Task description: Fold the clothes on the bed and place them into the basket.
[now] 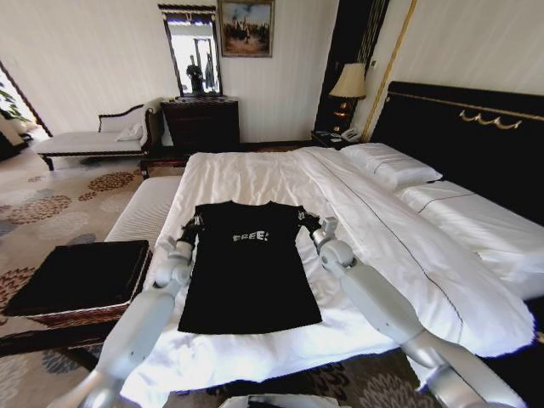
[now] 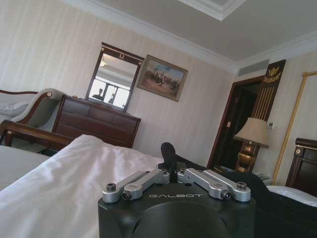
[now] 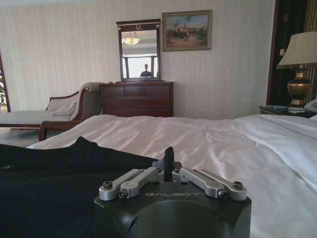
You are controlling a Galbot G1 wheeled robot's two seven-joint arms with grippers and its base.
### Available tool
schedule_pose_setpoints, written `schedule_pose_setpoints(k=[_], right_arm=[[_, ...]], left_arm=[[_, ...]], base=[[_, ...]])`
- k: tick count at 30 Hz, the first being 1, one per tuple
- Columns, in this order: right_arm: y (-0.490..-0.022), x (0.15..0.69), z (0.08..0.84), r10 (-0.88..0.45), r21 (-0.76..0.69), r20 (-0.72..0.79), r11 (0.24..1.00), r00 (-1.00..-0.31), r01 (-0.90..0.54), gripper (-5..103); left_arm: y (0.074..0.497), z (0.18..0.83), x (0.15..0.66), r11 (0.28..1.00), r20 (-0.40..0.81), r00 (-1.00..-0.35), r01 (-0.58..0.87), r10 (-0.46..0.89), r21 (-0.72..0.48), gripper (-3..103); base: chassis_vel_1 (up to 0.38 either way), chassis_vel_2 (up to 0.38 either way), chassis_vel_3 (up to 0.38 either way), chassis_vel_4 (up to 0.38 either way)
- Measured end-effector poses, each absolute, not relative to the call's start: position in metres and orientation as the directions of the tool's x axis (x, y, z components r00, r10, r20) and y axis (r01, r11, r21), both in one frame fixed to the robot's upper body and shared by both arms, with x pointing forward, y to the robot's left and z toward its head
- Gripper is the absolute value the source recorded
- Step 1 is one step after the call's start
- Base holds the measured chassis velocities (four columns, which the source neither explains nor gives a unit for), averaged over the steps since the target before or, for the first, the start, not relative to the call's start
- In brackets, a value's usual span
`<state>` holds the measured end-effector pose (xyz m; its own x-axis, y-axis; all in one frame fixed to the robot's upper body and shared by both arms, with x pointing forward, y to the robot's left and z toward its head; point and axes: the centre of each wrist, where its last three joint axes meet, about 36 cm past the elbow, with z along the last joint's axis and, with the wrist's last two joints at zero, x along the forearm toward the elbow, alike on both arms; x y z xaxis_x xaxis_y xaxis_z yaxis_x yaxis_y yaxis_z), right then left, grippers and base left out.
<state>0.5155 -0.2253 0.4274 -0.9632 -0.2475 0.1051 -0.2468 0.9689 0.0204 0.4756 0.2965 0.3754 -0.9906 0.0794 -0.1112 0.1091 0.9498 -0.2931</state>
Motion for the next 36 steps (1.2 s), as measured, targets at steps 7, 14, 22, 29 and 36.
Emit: schedule_pose_setpoints(k=[7,14,22,29,36], right_arm=[[-0.224,0.461,0.388,-0.262,0.003,0.158,0.964,-0.952,-0.265,1],[-0.216,0.418,0.365,-0.273,0.01,0.185,0.961,-0.944,-0.276,1],[-0.216,0.39,0.355,-0.264,0.02,0.196,0.964,-0.944,-0.265,1],[-0.222,0.359,0.345,-0.256,0.028,0.23,0.966,-0.939,-0.257,1],[-0.215,0.344,0.333,-0.269,0.036,0.248,0.963,-0.931,-0.268,1]], left_arm=[[0.296,0.35,0.435,0.96,-0.097,-0.992,0.1,0.077,-0.263,2],[0.295,0.33,0.39,0.973,-0.066,-0.995,0.091,0.079,-0.213,2],[0.295,0.306,0.353,0.984,-0.033,-0.996,0.082,0.077,-0.159,2],[0.299,0.297,0.327,0.989,-0.009,-0.995,0.097,0.096,-0.109,2],[0.302,0.287,0.319,0.992,0.01,-0.995,0.1,0.101,-0.073,2]], base=[[0.0,0.0,0.0,0.0],[0.0,0.0,0.0,0.0],[0.0,0.0,0.0,0.0],[0.0,0.0,0.0,0.0],[0.0,0.0,0.0,0.0]])
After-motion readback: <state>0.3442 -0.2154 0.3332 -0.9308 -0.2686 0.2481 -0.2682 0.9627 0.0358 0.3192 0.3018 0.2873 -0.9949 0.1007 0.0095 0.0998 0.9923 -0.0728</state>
